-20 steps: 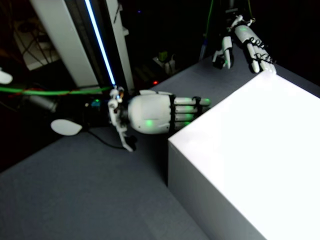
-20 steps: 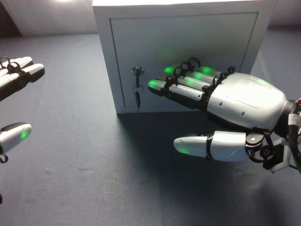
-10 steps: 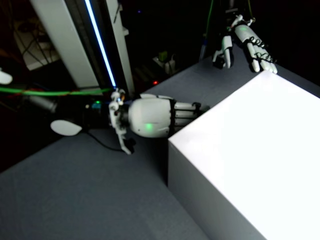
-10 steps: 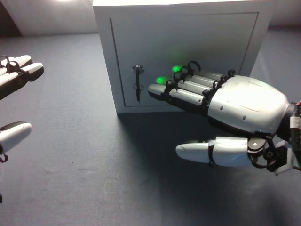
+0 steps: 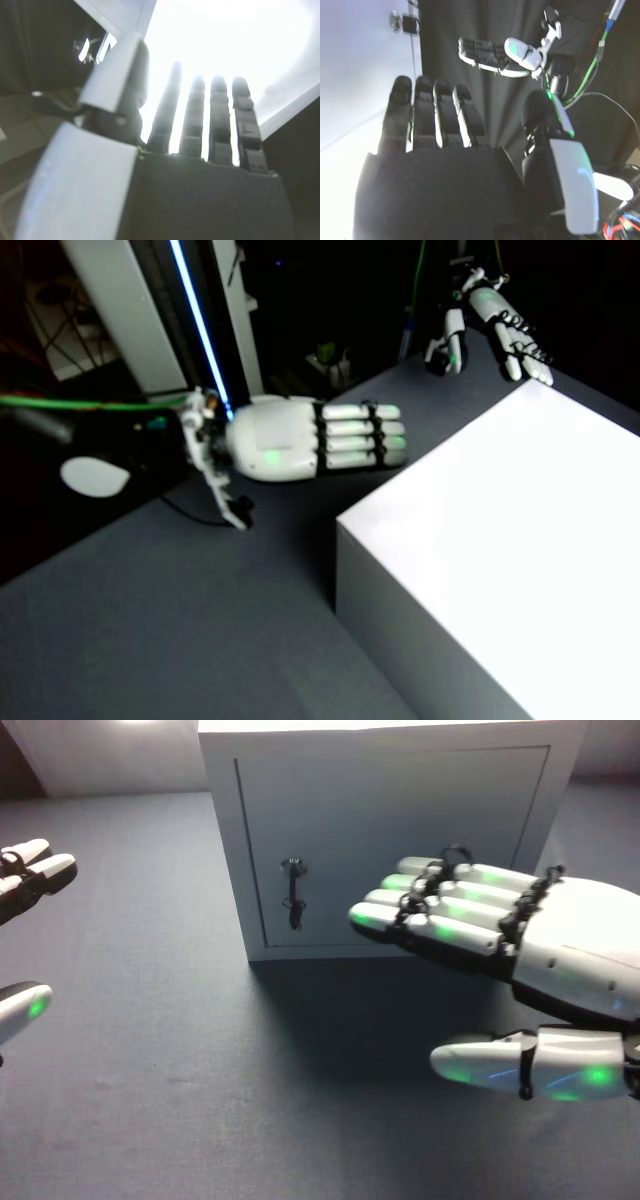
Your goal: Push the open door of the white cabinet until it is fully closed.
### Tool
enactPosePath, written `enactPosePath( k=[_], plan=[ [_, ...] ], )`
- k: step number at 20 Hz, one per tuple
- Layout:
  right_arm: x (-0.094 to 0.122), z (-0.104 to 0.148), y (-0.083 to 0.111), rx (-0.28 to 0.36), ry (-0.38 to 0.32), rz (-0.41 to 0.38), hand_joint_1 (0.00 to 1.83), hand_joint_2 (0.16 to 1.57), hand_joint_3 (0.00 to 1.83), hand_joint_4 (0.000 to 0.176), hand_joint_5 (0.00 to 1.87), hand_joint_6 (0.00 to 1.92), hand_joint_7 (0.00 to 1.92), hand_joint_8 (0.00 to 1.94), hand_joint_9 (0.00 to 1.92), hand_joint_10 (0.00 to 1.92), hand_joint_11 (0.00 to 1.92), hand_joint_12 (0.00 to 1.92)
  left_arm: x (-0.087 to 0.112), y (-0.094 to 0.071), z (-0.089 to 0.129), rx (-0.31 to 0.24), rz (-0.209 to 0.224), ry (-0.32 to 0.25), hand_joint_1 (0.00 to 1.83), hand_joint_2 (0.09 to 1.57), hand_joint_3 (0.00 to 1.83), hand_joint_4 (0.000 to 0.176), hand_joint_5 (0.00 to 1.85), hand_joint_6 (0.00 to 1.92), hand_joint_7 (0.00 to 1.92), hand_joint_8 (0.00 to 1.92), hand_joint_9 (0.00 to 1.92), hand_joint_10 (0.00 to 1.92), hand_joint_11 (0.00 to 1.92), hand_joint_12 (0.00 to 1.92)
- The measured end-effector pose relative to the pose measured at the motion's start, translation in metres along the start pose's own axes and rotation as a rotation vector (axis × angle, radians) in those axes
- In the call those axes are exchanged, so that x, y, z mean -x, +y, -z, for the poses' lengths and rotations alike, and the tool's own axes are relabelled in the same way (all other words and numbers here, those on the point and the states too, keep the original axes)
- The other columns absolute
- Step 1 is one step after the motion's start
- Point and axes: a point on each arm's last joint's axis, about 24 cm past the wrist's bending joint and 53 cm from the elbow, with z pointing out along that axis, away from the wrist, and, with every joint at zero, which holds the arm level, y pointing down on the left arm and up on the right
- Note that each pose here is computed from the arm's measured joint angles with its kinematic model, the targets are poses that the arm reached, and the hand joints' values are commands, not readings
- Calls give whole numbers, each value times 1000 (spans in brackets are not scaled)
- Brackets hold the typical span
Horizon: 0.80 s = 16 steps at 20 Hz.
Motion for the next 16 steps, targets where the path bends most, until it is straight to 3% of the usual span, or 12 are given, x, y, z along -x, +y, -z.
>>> enactPosePath(
  k=[1, 2, 5, 7, 8, 11, 16],
  plan=[
    [1, 7, -1, -13, 5, -4, 170, 1371, 0, 0, 14, 0, 25, 22, 10, 4, 0, 297, 0, -1, 0, -4, 0, 0, 710, 1409, 0, 0, 158, 2, 32, 2, 23, 2, 1, 22],
    [6, 19, 3, -9, 13, 25, 269, 1345, 0, 0, 30, 7, 88, 14, 55, 33, 0, 1041, -1, -4, 0, -15, 1, 2, 742, 1403, 0, 0, 156, 2, 32, 1, 6, 0, 0, 0],
    [26, 35, -1, -38, -55, -1, 235, 1351, 0, 0, 68, 23, 61, 1, 93, 78, 0, 1208, 3, -2, 1, -7, -3, -10, 753, 1404, 0, 0, 157, 1, 33, 0, 6, 0, 0, 0],
    [30, 49, -6, -77, -59, 17, 103, 1320, 0, 0, 82, 6, 5, 0, 6, 10, 0, 258, 2, -3, 1, -14, -4, -6, 742, 1388, 0, 0, 156, 1, 57, 9, 41, 13, 0, 0],
    [32, 52, -7, -87, -65, 22, 107, 1320, 0, 0, 72, 3, 0, 0, 0, 1, 0, 51, 2, -4, 1, -15, -4, -9, 723, 1386, 0, 0, 148, 0, 51, 4, 36, 8, 4, 2],
    [48, 69, -16, -140, -127, 38, 141, 1314, 0, 0, 0, 0, 0, 0, 0, 0, 2, 1, 3, -4, 1, -19, -4, -13, 658, 1385, 0, 0, 125, 0, 9, 0, 14, 0, 68, 34],
    [68, 97, -28, -219, -225, 53, 174, 1284, 0, 0, 13, 5, 0, 0, 0, 0, 0, 0, 4, -5, 1, -20, -5, -15, 636, 1371, 0, 0, 64, 0, 0, 0, 0, 0, 8, 14]
  ],
)
